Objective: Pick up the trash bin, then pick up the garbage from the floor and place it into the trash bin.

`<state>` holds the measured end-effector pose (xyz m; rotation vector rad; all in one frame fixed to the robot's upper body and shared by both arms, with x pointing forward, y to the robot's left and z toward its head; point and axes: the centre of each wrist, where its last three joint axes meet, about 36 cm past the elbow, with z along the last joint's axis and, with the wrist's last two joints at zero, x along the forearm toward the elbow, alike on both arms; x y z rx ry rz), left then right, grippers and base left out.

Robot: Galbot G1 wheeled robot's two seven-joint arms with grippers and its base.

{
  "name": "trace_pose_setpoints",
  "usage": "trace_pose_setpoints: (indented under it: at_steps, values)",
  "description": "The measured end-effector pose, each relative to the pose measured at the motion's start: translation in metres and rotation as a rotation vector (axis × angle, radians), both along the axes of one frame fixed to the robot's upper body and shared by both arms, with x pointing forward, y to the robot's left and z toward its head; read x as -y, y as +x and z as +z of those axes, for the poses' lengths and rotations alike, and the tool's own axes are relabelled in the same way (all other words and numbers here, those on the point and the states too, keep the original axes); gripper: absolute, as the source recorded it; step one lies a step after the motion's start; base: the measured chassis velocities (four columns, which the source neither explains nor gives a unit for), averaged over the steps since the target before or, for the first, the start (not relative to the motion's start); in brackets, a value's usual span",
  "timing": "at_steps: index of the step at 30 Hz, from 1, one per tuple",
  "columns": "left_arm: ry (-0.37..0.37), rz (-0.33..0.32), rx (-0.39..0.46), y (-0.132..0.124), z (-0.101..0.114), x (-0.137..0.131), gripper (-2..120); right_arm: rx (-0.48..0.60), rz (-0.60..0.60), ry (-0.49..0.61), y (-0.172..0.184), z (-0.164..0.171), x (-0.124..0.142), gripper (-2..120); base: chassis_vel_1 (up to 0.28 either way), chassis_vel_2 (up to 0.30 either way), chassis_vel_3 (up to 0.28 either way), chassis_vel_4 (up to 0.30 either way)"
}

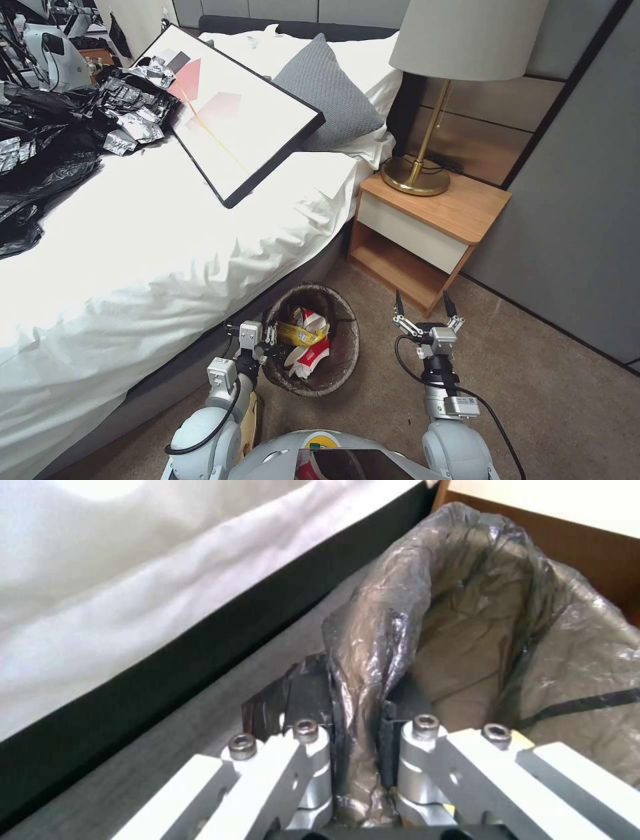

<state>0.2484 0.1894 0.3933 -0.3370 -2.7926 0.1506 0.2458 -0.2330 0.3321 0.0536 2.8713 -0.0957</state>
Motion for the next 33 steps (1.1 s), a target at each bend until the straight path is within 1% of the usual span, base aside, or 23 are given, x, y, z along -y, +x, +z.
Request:
trace_pose_setpoints:
  at_steps: [13, 22, 33]
  values:
    - [0.001, -0.005, 0.004, -0.001, 0.002, 0.000, 7, 0.030, 0.014, 0.025, 0.010, 0.004, -0.004, 100, 0.063, 0.058, 0.062, 0.057]
    - [0.000, -0.007, 0.001, -0.002, 0.002, 0.001, 7, 0.056, 0.010, 0.032, 0.018, 0.005, -0.003, 100, 0.119, 0.114, 0.119, 0.121]
    - [-0.001, -0.008, 0.000, -0.002, 0.002, 0.001, 8, 0.063, 0.010, 0.032, 0.022, 0.006, -0.003, 100, 0.127, 0.125, 0.121, 0.122]
